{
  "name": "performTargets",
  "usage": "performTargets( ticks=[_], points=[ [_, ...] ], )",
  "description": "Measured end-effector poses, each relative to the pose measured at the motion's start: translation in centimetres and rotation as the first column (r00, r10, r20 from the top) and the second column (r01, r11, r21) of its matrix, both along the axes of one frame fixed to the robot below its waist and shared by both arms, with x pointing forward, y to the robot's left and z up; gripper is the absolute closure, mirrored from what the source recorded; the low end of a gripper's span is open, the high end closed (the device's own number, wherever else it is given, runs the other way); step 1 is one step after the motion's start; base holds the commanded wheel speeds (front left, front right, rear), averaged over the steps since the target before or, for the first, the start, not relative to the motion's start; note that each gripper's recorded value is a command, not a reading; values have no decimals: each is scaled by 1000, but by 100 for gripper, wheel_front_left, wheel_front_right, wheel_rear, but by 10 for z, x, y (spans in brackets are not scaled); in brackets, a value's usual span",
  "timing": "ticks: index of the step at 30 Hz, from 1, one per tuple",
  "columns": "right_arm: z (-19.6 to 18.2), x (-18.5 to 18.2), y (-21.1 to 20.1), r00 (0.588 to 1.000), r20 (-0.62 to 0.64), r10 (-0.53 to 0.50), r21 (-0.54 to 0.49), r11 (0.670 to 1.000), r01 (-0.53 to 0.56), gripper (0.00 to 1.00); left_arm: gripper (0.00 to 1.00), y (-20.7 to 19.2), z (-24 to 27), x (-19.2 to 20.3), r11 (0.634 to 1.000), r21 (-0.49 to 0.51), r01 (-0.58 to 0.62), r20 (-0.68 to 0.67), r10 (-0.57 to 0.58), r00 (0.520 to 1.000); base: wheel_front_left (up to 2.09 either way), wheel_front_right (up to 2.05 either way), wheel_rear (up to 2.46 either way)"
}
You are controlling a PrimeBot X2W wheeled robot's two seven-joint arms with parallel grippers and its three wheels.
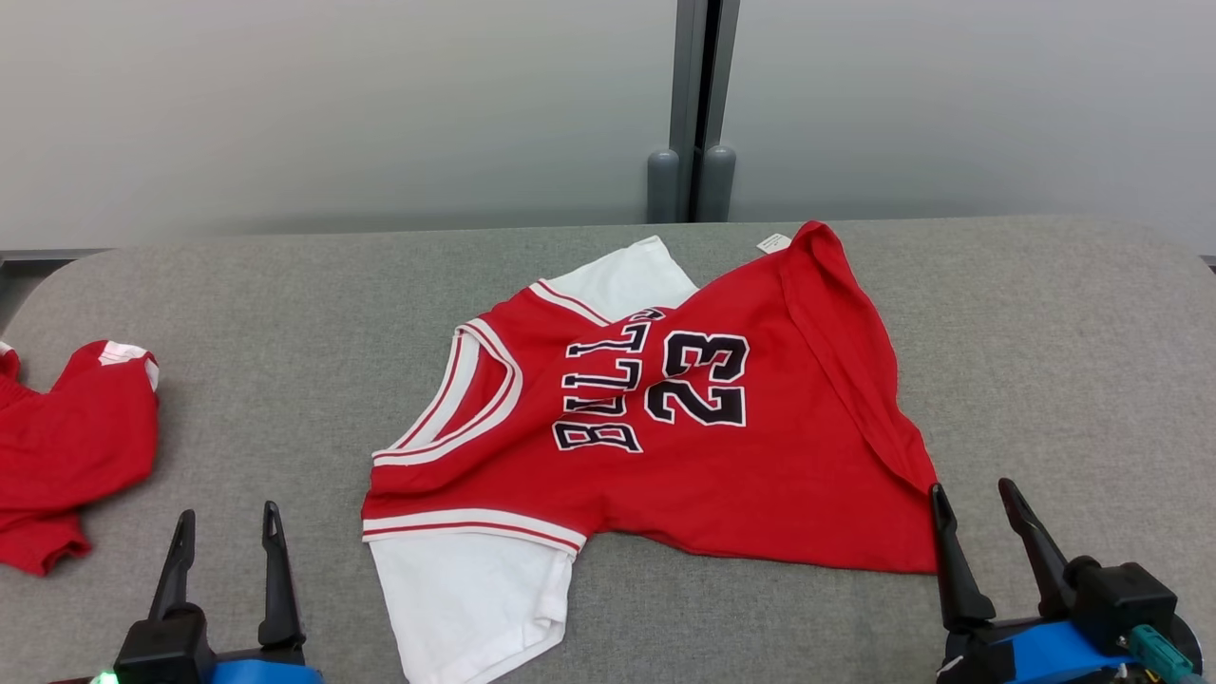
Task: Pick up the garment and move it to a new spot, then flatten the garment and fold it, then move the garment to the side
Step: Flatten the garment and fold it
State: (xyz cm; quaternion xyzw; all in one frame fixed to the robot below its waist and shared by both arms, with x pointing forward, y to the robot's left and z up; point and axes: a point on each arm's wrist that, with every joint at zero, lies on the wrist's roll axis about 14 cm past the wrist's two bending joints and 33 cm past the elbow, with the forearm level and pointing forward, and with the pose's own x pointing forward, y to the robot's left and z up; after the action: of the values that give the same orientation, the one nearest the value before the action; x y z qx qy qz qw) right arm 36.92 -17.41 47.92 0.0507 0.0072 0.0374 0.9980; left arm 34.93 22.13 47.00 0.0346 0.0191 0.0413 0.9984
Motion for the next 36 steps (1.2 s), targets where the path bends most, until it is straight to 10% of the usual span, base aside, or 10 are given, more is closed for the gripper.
performTargets(
  ticks=[18,36],
  points=[
    [-7,-3,-5,1000,-24,-18,20,1000,18,0,0,-2,-5,0,1000,-8,9,-16,-9,1000,0,0,0],
    [-82,-2,-21,962,-263,-73,7,997,78,0,0,-71,-113,-43,972,-154,178,-363,-223,905,0,0,0]
  ],
)
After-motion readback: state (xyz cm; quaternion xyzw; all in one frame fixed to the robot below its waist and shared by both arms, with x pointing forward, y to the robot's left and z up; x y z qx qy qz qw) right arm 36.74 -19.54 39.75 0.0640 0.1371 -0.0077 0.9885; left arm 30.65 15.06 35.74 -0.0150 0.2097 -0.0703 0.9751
